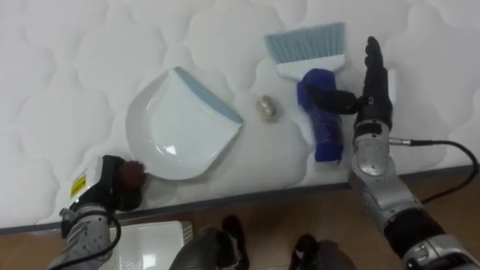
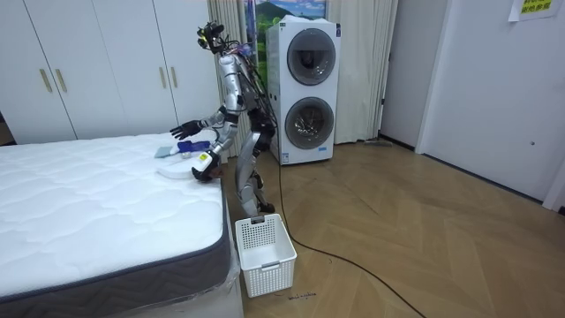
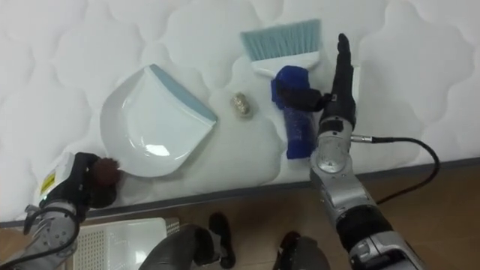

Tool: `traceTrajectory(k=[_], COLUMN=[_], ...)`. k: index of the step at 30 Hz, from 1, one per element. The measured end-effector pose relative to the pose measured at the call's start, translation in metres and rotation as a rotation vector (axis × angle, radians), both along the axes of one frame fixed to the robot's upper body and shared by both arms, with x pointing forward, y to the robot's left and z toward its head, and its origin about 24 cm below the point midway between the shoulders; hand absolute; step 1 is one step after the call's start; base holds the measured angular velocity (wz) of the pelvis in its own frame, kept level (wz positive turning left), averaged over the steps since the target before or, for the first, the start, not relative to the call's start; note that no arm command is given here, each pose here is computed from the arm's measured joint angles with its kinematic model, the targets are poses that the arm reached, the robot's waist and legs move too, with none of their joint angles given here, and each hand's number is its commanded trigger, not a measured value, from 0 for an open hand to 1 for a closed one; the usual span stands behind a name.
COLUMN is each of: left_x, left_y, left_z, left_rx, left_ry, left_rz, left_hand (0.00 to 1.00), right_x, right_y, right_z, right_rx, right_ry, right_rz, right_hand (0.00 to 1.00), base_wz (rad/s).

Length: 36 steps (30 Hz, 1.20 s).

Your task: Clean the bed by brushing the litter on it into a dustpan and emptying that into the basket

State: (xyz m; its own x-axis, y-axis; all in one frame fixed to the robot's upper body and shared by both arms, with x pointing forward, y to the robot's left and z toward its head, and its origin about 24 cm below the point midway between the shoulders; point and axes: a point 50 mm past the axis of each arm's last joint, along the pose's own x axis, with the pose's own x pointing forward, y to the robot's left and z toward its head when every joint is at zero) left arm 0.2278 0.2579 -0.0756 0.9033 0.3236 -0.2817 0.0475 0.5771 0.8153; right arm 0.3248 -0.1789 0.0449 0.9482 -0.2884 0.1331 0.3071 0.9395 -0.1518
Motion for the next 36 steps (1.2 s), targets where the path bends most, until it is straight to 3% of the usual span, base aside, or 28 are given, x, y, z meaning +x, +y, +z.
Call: traceTrajectory(k=[14, 18, 28, 36], left_x=[-0.012, -0.012, -0.012, -0.009], left_y=[0.001, -0.001, -0.004, -0.007], left_z=[-0.009, -0.009, -0.010, -0.010], left_rx=[0.011, 0.011, 0.024, 0.020], left_ry=[0.033, 0.038, 0.050, 0.060], left_rz=[0.002, -0.015, -0.047, -0.072], left_hand=[1.00, 1.00, 1.00, 1.00], right_x=[-0.008, -0.016, -0.034, -0.042], right_y=[0.010, 0.015, -0.004, -0.006], right_z=[-0.003, -0.016, -0.053, -0.068], right_rx=[-0.018, -0.030, -0.077, -0.111], right_ry=[-0.027, 0.015, 0.172, 0.243], right_rz=[0.022, 0.052, 0.000, 0.022], right_hand=[0.00, 0.00, 0.00, 0.00], base_wz=[-0.01, -0.02, -0.01, 0.02])
